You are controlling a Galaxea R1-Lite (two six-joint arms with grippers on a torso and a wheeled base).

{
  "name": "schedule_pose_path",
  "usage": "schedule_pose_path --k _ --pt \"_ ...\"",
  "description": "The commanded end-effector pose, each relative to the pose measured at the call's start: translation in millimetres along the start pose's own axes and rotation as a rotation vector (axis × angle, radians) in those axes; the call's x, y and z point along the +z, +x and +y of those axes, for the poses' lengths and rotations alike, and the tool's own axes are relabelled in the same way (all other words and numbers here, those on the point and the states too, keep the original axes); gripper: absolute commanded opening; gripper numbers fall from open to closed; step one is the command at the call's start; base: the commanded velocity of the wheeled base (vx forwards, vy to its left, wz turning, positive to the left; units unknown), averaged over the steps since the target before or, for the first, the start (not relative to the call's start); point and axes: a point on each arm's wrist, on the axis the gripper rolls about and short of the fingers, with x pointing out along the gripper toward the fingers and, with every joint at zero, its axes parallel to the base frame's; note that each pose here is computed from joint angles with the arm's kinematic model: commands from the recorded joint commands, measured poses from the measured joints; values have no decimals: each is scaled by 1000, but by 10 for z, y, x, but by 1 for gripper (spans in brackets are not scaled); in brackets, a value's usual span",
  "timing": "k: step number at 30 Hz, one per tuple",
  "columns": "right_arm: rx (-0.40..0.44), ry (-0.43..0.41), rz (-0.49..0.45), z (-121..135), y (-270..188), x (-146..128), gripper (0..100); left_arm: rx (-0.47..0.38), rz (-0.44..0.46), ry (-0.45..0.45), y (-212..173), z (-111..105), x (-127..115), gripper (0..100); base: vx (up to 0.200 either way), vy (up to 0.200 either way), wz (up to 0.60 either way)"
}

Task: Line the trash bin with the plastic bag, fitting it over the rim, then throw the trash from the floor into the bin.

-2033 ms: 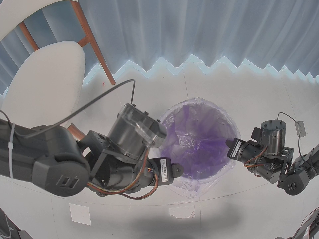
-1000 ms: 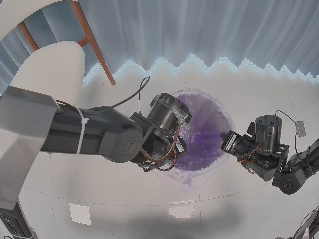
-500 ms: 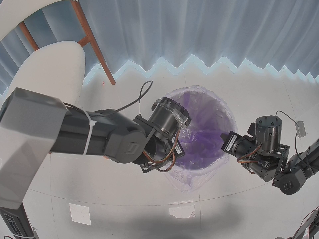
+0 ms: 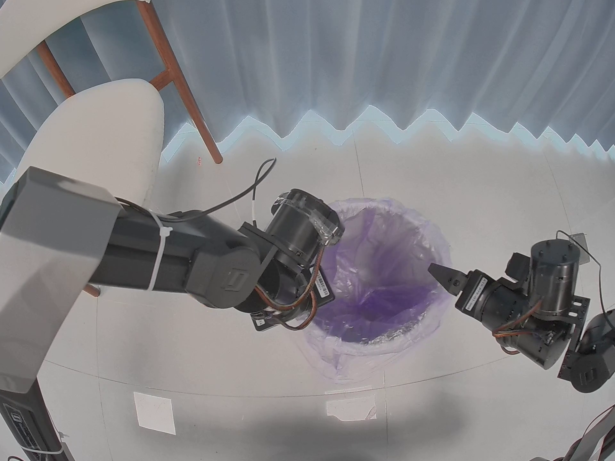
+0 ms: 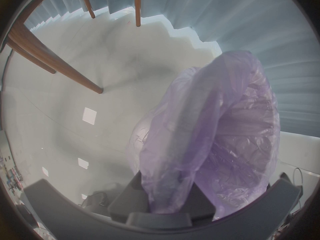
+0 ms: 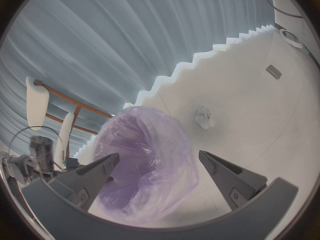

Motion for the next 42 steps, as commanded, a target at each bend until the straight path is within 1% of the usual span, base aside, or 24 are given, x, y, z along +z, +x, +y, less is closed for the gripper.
schedule_pose_path --k 1,7,10,11,12,13,14,15,16,17,19,21,22,23,24,25,28,30,31,33,35,36,39,42 --pt "29 35 -27 -124 -357 69 100 28 -2 13 -34 137 47 0 0 0 0" --pt "10 53 -35 -279 -478 116 100 26 -12 1 -84 163 93 0 0 0 0" --pt "-24 105 -66 -480 -472 289 100 11 -26 15 -248 208 131 0 0 0 0" --pt "-37 128 -80 -561 -452 370 100 3 -29 36 -328 241 133 0 0 0 0" --pt "-39 132 -84 -580 -447 391 100 3 -29 44 -345 254 128 0 0 0 0" --pt "-45 158 -81 -679 -432 456 100 3 -30 95 -437 329 116 0 0 0 0" --pt "-46 174 -67 -735 -428 461 100 -5 -31 143 -509 374 99 0 0 0 0" --pt "-46 174 -67 -735 -428 461 100 -5 -31 143 -509 374 99 0 0 0 0" --pt "-44 187 -50 -777 -423 458 100 -34 -37 200 -604 428 84 0 0 0 0" --pt "-30 203 -32 -788 -426 437 100 -90 -46 254 -706 489 66 0 0 0 0" --pt "-1 233 -12 -781 -435 426 100 -149 -58 321 -769 566 48 0 0 0 0" --pt "55 260 24 -760 -455 421 100 -200 -69 401 -801 655 34 0 0 0 0" --pt "77 268 36 -751 -465 420 100 -214 -71 427 -807 691 37 0 0 0 0" --pt "77 268 36 -751 -465 420 100 -214 -71 427 -807 691 37 0 0 0 0" --pt "128 278 67 -730 -512 414 100 -246 -72 489 -806 776 49 0 0 0 0" --pt "146 281 87 -725 -526 393 100 -253 -73 508 -794 811 65 0 0 0 0" --pt "188 267 131 -692 -554 322 100 -274 -86 531 -780 852 120 0 0 0 0" --pt "212 255 150 -650 -572 287 100 -287 -101 529 -780 860 158 0 0 0 0" --pt "242 246 167 -596 -603 259 100 -296 -115 523 -776 861 185 0 0 0 0" --pt "276 234 192 -532 -626 217 100 -303 -125 521 -771 849 195 0 0 0 0" --pt "282 230 203 -523 -635 193 100 -303 -125 519 -767 848 195 0 0 0 0" --pt "302 212 239 -500 -653 111 100 -303 -123 521 -765 848 189 0 0 0 0" --pt "340 195 258 -447 -662 62 100 -310 -123 526 -774 832 174 0 0 0 0" --pt "332 195 282 -435 -593 33 100 -313 -123 528 -780 825 168 0 0 0 0"
